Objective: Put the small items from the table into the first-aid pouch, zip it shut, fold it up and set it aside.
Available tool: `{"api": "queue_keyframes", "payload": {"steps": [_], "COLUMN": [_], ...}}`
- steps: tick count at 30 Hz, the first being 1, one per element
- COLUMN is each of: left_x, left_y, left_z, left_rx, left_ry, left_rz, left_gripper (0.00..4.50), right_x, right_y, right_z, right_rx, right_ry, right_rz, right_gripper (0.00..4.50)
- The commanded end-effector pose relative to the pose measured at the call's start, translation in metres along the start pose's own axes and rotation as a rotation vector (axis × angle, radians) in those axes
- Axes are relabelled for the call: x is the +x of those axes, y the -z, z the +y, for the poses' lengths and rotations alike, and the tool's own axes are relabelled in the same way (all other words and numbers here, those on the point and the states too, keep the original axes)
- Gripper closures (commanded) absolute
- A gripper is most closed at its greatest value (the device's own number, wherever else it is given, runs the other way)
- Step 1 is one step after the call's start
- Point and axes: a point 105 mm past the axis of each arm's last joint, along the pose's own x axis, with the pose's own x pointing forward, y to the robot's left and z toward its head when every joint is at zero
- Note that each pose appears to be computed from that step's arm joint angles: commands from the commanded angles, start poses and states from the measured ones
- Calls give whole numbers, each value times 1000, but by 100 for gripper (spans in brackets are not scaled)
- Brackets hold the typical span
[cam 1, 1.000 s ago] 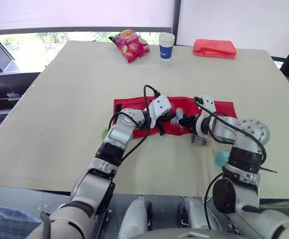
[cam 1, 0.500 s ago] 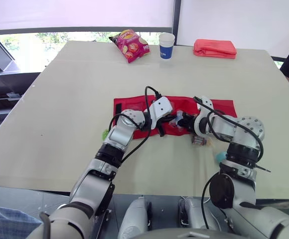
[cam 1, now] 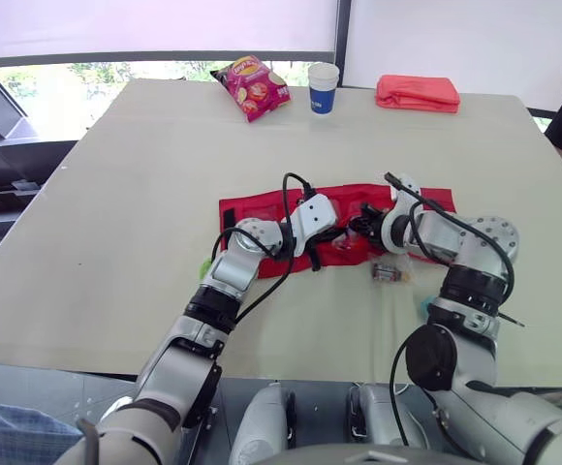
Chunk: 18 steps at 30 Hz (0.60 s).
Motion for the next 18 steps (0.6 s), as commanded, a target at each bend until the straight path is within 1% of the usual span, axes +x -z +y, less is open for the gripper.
{"api": "queue_keyframes", "payload": {"steps": [1,3,4,5,6,8,11,13,15,17,18], "left_x": [6,5,4,4,3,3,2,2,1,0,-1], "left_y": [-7,-5,-4,-4,-4,-5,-8,-8,-6,-5,-5], "left_z": [-6,-2,0,2,4,10,19,23,25,26,26], "left_rx": [33,32,29,25,19,13,-16,-27,-28,-28,-24], "left_ry": [27,16,7,0,-9,-28,-58,-65,-64,-62,-56], "left_rz": [-16,-10,-8,-8,-9,-12,-28,-32,-30,-30,-35], "left_gripper": [450,450,450,450,450,450,450,450,450,450,450], "right_x": [-4,-8,-10,-12,-16,-22,-34,-43,-52,-55,-57], "right_y": [3,5,5,5,6,7,10,15,18,19,20], "right_z": [24,21,18,16,14,9,4,4,7,7,3], "right_rx": [-91,-146,-174,-197,-236,-283,-415,-537,-685,-773,-875], "right_ry": [-100,-85,-74,-69,-63,-56,-57,-78,-102,-112,-96], "right_rz": [-38,-50,-57,-60,-63,-67,-77,-78,-116,-141,-160], "right_gripper": [319,226,172,147,80,80,80,80,80,80,80]}}
